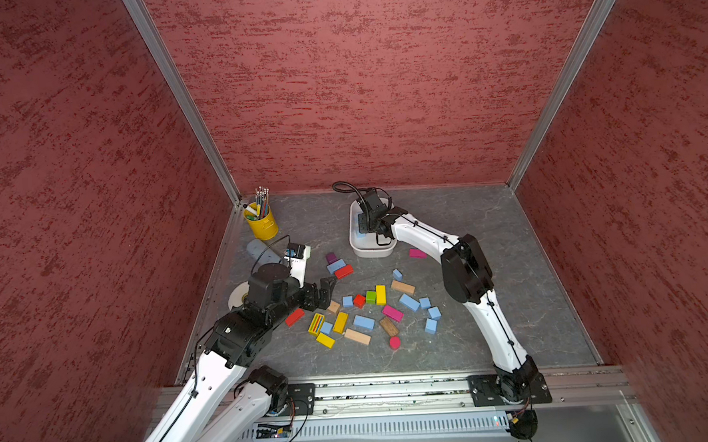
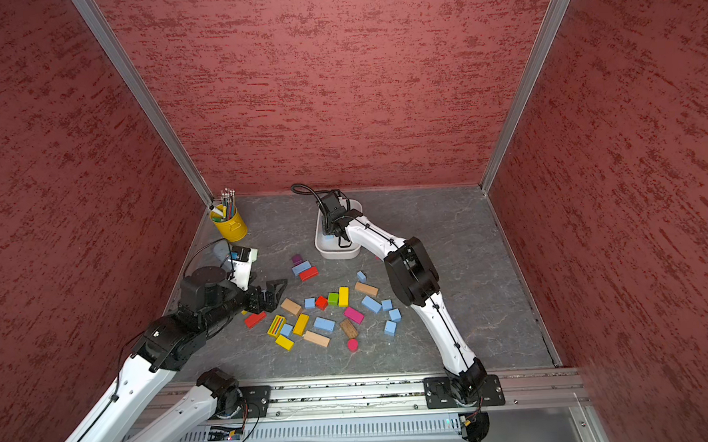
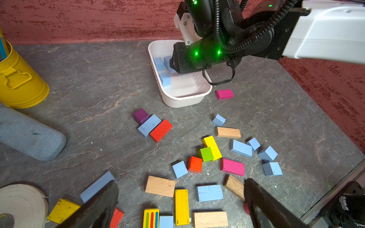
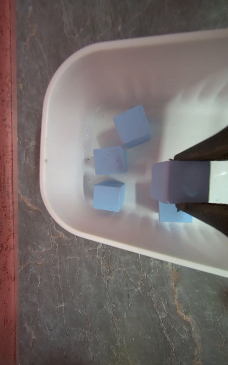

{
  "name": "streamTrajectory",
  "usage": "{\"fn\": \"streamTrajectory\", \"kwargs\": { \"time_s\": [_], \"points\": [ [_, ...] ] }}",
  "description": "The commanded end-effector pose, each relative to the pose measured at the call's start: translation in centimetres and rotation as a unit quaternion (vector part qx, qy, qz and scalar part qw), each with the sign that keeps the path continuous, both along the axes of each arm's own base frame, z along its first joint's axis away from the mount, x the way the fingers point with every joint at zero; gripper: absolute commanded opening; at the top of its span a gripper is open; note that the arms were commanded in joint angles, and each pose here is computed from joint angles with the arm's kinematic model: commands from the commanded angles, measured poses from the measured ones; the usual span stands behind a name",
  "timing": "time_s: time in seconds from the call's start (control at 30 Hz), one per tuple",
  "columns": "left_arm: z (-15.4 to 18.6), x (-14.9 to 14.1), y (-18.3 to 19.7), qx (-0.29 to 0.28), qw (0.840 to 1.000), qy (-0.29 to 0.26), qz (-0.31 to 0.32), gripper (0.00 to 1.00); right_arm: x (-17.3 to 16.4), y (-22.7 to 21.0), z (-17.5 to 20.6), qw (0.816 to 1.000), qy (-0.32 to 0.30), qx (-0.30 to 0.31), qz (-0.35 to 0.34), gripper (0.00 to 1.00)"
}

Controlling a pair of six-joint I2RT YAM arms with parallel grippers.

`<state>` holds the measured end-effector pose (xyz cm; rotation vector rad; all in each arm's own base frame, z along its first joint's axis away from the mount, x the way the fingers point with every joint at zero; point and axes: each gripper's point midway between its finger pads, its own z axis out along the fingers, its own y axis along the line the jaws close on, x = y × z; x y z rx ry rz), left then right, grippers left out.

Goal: Pick out the blue building blocks
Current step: Place the building block in the storage box.

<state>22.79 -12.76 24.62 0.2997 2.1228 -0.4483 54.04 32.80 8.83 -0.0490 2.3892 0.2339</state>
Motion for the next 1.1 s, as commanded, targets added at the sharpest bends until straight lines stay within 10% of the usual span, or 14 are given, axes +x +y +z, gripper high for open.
{"fn": "streamTrajectory", "kwargs": {
  "time_s": [0.0, 0.7, 1.07],
  "points": [
    [-0.2, -0.1, 0.2, 0.002, 1.000, 0.001, 0.006, 0.99, 1.1, -0.3, -0.3, 1.000, -0.008, 0.002, -0.016, 0.16],
    [-0.3, 0.0, 0.1, 0.000, 1.000, 0.002, 0.006, 0.99, 2.0, -0.2, -1.5, 1.000, 0.002, 0.001, -0.015, 0.44],
    [-0.3, 0.0, 0.1, 0.000, 1.000, 0.003, 0.007, 1.00, 1.4, 0.5, 4.9, 0.999, -0.025, 0.047, 0.001, 0.50]
  ]
}}
